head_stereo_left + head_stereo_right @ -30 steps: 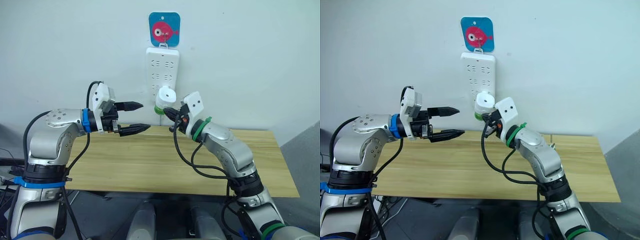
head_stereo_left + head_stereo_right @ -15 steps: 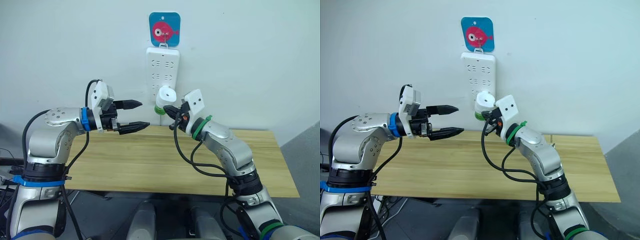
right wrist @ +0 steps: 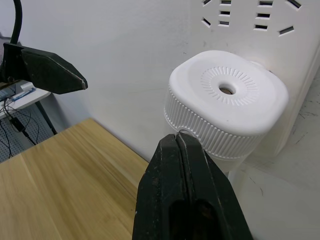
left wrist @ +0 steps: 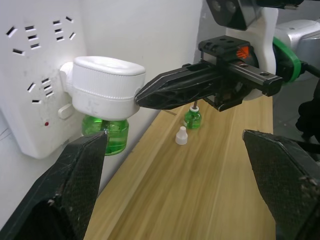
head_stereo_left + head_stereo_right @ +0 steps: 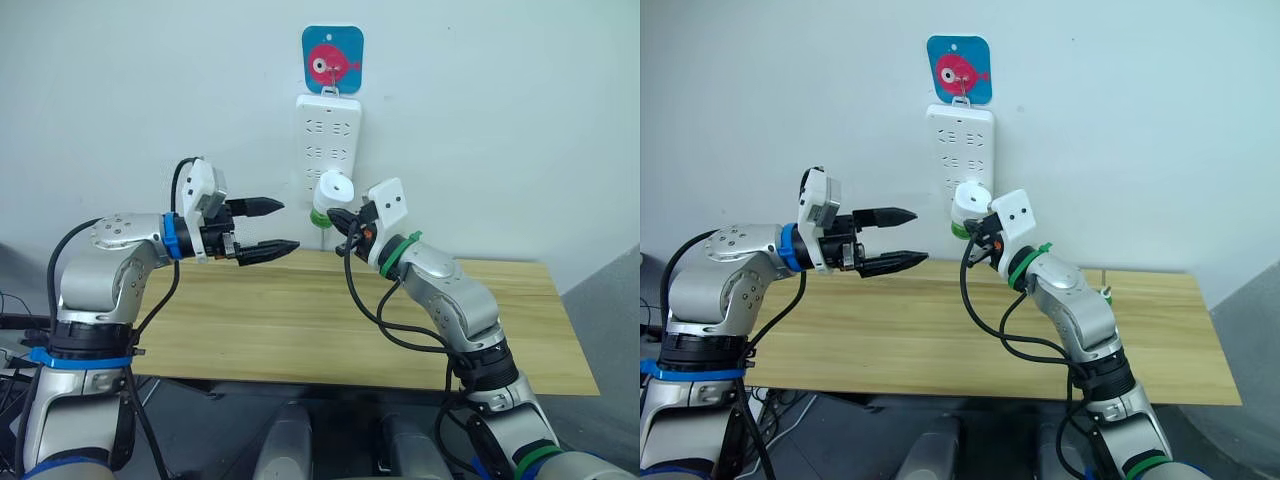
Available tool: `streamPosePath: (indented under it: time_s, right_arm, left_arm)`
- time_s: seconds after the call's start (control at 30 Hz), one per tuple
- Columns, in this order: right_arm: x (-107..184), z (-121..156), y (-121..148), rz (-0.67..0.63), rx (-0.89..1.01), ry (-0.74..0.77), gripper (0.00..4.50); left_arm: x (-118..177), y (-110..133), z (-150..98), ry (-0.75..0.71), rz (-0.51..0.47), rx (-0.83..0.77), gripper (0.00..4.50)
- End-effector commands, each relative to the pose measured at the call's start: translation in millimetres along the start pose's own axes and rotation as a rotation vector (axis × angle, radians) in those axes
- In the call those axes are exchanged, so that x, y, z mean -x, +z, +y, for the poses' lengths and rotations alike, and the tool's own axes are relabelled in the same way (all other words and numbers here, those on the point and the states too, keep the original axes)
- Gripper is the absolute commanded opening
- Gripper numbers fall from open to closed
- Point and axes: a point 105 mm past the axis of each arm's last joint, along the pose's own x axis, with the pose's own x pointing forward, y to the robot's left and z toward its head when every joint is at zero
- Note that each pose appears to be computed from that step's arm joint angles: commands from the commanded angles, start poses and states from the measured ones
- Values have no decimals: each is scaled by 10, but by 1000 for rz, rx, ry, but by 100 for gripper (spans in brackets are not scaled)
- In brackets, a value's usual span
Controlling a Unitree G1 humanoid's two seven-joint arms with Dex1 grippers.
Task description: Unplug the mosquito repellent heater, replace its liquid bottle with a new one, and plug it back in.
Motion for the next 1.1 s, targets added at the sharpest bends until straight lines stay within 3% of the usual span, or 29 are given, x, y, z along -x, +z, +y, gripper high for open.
streamPosePath:
  time_s: [0.03,0.33,0.7,0.87,1.1]
  right_arm:
    - [80,-206,207,-69,34,-100,2]
    - [90,-145,184,-57,29,-68,2]
    - [97,-49,179,-49,22,-6,2]
    - [312,168,38,35,30,148,2]
    - [801,73,166,79,90,212,2]
  left_arm:
    - [-11,187,30,7,-55,-45,450]
    - [-47,439,41,-3,-166,-5,450]
    - [-43,373,48,-5,-131,-17,450]
    - [-24,352,54,-5,-120,-21,450]
    - [73,249,150,43,-61,-24,450]
